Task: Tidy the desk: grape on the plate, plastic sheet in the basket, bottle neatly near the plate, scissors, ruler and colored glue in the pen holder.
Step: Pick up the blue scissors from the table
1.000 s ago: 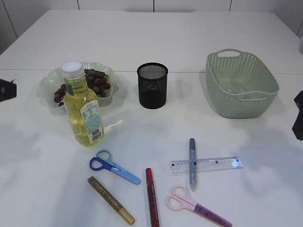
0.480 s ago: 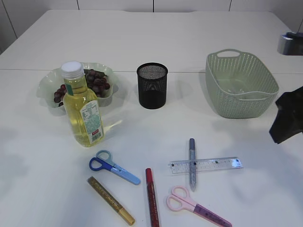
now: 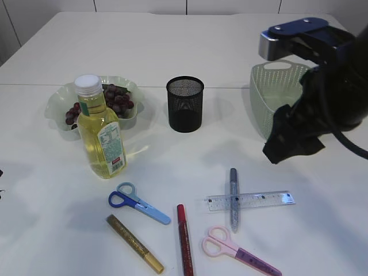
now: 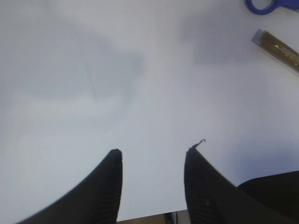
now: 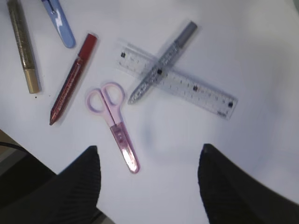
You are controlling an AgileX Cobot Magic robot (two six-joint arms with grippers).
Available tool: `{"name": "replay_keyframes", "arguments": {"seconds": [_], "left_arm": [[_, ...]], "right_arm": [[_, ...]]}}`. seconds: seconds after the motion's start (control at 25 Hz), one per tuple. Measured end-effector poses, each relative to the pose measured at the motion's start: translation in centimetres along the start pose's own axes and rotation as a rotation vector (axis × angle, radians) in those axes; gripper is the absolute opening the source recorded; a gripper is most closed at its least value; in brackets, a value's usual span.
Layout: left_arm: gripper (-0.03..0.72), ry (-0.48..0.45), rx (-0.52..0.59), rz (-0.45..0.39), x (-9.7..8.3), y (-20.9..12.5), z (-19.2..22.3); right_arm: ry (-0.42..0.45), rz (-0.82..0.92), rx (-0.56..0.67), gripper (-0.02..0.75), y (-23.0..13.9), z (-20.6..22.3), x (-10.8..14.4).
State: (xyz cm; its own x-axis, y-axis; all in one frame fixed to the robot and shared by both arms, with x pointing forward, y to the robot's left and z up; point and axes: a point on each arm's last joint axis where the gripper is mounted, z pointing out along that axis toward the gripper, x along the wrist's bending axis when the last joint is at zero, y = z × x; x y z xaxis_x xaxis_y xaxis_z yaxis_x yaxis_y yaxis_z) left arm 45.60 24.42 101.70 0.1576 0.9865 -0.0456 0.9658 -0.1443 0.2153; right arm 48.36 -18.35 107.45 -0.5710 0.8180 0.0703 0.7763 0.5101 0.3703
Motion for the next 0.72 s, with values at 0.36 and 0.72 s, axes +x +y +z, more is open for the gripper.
{"name": "replay_keyframes", "arguments": {"seconds": [0.36, 0.72], "left_arm": [[0.309, 0.001, 0.000, 0.000, 0.0, 0.0, 0.0], [0.309, -0.022, -0.003, -0.016, -0.2, 0.0, 0.0]], "right_arm": [[-0.024, -0.507, -0.116, 0.512, 4.7, 1.9, 1.7], [0.007, -0.532, -0.096, 0.512, 6.7, 4.2, 2.0]]}}
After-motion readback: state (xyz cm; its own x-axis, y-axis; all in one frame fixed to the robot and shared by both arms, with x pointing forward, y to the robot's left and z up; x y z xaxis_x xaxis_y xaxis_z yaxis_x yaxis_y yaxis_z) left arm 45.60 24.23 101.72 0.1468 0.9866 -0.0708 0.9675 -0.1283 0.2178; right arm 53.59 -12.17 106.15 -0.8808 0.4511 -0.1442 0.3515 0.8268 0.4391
